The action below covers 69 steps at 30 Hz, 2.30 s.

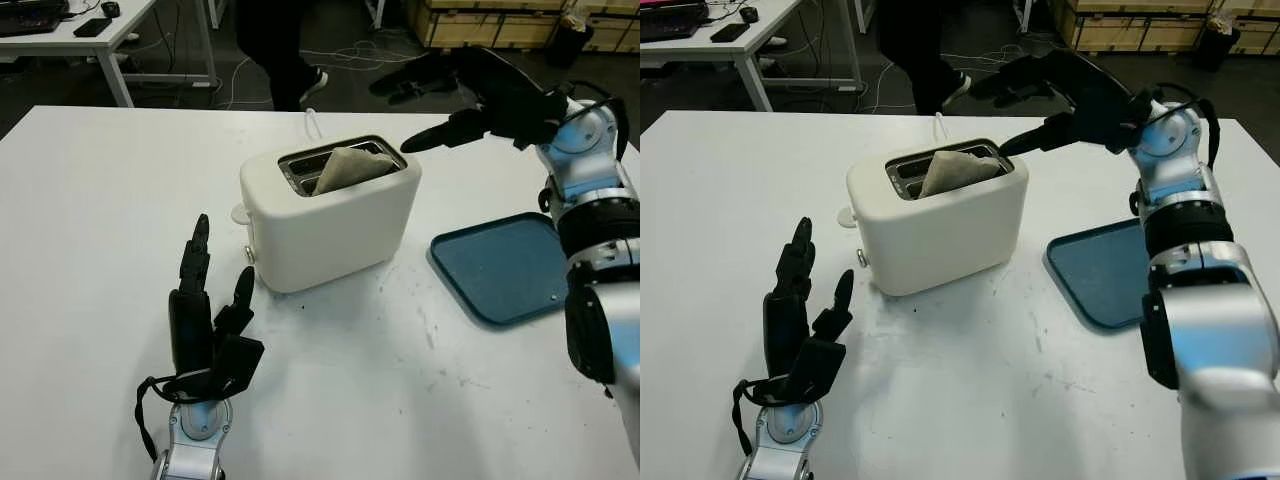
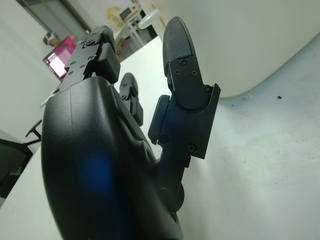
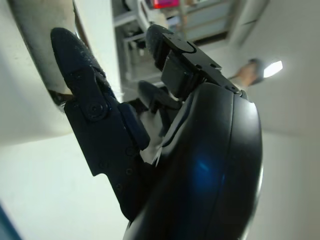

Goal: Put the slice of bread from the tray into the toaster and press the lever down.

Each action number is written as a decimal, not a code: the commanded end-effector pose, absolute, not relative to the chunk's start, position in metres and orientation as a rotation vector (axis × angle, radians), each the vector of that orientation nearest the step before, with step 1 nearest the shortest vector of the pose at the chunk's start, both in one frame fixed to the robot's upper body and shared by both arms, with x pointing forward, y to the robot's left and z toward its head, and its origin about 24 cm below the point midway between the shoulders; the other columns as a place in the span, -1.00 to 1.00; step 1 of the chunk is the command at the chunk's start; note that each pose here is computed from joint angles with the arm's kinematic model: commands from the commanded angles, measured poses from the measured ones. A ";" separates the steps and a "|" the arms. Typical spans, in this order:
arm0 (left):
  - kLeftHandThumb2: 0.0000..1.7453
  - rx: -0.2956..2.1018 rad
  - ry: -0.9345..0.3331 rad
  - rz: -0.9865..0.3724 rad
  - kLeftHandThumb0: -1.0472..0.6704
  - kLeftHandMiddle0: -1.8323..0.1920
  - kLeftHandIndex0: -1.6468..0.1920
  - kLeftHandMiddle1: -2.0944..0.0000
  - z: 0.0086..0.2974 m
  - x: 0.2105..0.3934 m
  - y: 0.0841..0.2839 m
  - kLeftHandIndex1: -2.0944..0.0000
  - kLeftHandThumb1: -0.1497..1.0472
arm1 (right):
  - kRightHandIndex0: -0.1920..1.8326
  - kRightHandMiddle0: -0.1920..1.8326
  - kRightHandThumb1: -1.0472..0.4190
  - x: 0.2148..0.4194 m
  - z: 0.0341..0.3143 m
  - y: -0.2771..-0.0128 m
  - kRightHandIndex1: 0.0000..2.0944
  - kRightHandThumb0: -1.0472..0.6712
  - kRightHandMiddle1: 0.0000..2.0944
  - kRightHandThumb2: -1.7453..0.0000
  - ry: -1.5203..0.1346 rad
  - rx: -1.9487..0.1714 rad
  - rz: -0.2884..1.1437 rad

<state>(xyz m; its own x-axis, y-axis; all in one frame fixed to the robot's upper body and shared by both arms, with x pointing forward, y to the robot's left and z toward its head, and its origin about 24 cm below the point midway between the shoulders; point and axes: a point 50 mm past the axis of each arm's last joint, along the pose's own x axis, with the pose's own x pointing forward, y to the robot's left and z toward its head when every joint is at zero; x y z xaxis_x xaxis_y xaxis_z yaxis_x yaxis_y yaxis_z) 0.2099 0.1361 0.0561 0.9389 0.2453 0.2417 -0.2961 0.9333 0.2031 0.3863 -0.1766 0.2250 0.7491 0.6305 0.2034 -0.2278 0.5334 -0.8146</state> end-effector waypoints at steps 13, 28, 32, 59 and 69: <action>-0.38 0.234 -0.218 0.282 -0.40 0.61 0.61 0.96 0.058 0.211 0.132 1.00 0.79 | -0.24 0.11 -0.46 0.380 0.211 -0.147 -0.20 -0.56 -0.92 1.00 -0.590 -0.975 0.613; -0.38 0.239 -0.220 0.291 -0.40 0.60 0.60 0.95 0.056 0.211 0.129 0.99 0.79 | -0.13 0.15 -0.50 0.384 0.204 -0.145 -0.33 -0.51 -0.96 0.99 -0.579 -1.046 0.608; -0.37 0.242 -0.220 0.284 -0.40 0.60 0.60 0.95 0.055 0.211 0.129 0.99 0.79 | -0.07 0.16 -0.56 0.386 0.202 -0.144 -0.37 -0.38 -0.97 0.98 -0.572 -1.073 0.594; -0.38 0.226 -0.214 0.288 -0.42 0.62 0.61 0.95 0.053 0.211 0.124 1.00 0.79 | 0.08 0.09 -0.83 0.390 0.204 -0.140 0.24 -0.28 -0.10 0.71 -0.607 -1.117 0.566; -0.38 0.228 -0.216 0.289 -0.41 0.61 0.61 0.94 0.053 0.211 0.123 1.00 0.79 | 0.13 0.01 -0.83 0.390 0.216 -0.141 0.42 -0.29 0.21 0.73 -0.631 -1.160 0.561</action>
